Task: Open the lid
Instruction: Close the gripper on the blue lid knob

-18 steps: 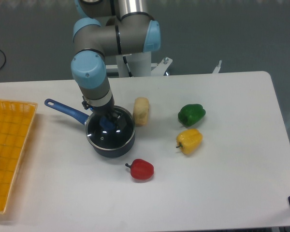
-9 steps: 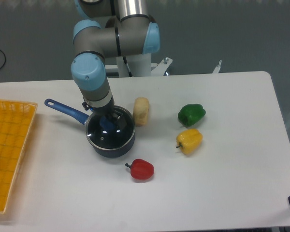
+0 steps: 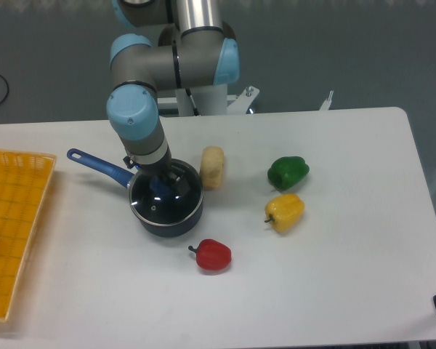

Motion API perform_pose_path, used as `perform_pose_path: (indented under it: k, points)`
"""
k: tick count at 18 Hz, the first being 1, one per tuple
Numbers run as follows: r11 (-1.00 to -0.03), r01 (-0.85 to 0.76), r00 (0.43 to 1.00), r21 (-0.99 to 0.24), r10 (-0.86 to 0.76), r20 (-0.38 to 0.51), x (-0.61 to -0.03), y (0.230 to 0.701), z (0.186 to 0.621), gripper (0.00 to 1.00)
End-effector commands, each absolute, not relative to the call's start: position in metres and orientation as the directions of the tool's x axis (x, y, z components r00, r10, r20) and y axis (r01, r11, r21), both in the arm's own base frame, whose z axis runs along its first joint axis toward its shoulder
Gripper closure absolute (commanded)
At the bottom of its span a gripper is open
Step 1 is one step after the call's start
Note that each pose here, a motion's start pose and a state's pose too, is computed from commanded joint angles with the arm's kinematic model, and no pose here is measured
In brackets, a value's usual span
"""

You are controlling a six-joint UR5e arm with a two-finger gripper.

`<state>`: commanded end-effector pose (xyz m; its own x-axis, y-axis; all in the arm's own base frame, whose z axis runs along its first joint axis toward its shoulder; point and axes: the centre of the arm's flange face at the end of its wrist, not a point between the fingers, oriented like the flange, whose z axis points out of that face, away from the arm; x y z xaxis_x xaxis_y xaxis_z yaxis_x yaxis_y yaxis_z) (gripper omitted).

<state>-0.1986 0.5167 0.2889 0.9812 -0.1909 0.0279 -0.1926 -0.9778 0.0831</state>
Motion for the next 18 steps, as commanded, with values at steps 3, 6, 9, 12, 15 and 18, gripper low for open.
perform_pose_path:
  k: [3,6,9,12,15,18]
  points:
    - [-0.977,-0.194,0.981,0.086,-0.193,0.027,-0.1982,0.517,0.2881,0.14]
    - [-0.976,-0.196,0.981,0.093,-0.195,0.02,-0.1985,0.5173,0.288,0.15]
    - [-0.976,-0.197,0.98,0.095,-0.196,0.021,-0.1986,0.5171,0.2878,0.15]
    - [-0.976,-0.199,0.98,0.094,-0.198,0.02,-0.1992,0.5179,0.2884,0.17]
    - [-0.976,-0.2,0.98,0.089,-0.199,0.014,-0.2008,0.5189,0.2919,0.19]
    - [-0.976,-0.198,0.98,0.086,-0.198,0.012,-0.2031,0.5192,0.2938,0.2]
